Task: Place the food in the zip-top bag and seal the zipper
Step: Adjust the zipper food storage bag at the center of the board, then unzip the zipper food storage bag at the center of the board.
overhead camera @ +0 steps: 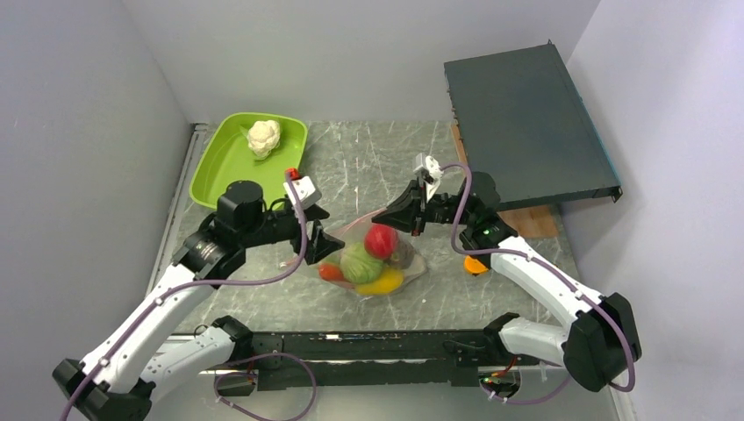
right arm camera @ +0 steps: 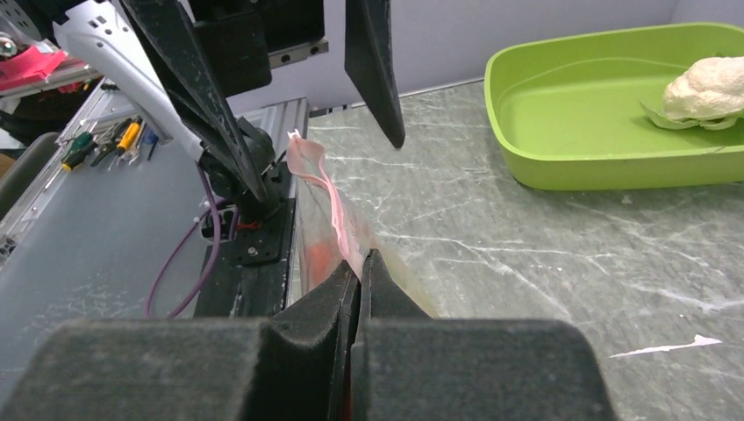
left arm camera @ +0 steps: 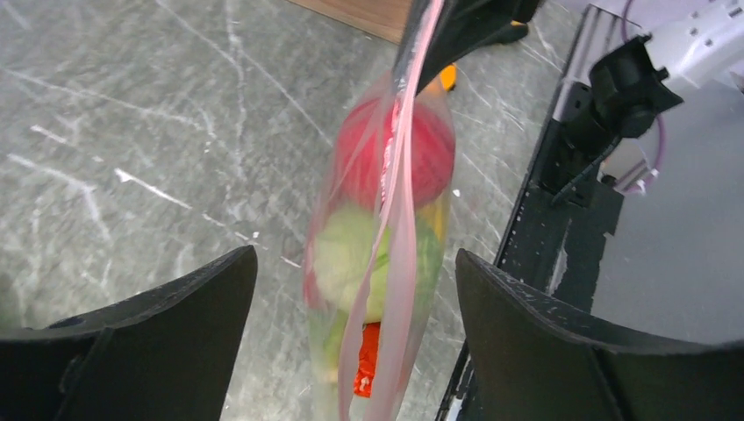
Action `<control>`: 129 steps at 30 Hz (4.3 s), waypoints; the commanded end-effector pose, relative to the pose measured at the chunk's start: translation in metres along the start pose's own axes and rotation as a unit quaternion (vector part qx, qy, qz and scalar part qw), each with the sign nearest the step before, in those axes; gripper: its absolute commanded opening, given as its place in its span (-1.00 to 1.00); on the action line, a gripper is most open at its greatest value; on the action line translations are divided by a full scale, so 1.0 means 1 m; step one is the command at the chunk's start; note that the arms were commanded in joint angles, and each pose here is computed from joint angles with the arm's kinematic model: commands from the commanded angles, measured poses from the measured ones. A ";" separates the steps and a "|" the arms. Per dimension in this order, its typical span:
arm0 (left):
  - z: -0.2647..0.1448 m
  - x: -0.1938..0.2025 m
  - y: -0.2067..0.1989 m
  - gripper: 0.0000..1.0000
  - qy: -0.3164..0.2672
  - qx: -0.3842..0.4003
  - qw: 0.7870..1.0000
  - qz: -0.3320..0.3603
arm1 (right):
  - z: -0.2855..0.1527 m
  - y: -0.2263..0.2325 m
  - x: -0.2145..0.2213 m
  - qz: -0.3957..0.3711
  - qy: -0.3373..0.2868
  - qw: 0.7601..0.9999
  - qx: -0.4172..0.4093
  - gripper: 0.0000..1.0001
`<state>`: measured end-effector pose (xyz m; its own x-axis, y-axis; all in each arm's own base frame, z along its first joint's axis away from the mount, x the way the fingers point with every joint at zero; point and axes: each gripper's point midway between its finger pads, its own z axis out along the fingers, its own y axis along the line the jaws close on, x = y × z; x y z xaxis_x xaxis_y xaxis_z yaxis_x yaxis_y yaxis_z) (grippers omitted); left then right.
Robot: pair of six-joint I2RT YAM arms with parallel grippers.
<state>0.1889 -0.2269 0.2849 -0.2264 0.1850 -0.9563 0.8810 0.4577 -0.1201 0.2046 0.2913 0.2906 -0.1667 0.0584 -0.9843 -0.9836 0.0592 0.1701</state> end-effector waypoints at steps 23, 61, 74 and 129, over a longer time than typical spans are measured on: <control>-0.050 -0.037 0.039 -1.00 -0.063 -0.237 0.919 -0.310 | 0.042 -0.077 -0.057 0.027 0.008 0.953 0.300 0.47; -0.068 -0.063 0.075 -1.00 -0.283 -0.277 0.702 -0.592 | 0.094 0.061 -0.018 -0.128 -0.142 0.952 0.238 0.38; -0.097 -0.079 0.062 0.21 -0.312 -0.270 0.825 -0.387 | 0.082 0.075 -0.012 -0.182 -0.083 0.978 0.049 -1.00; -0.022 -0.051 -0.041 0.27 -0.056 0.102 0.987 0.111 | 0.062 0.051 -0.003 -0.076 -0.035 0.995 -0.058 -1.00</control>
<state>0.1543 -0.2255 0.3003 -0.0466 0.2709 -0.9615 0.9681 0.2494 0.0234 0.1651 0.3567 0.2833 -0.0841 0.0593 -0.9947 -0.9964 0.0013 0.0843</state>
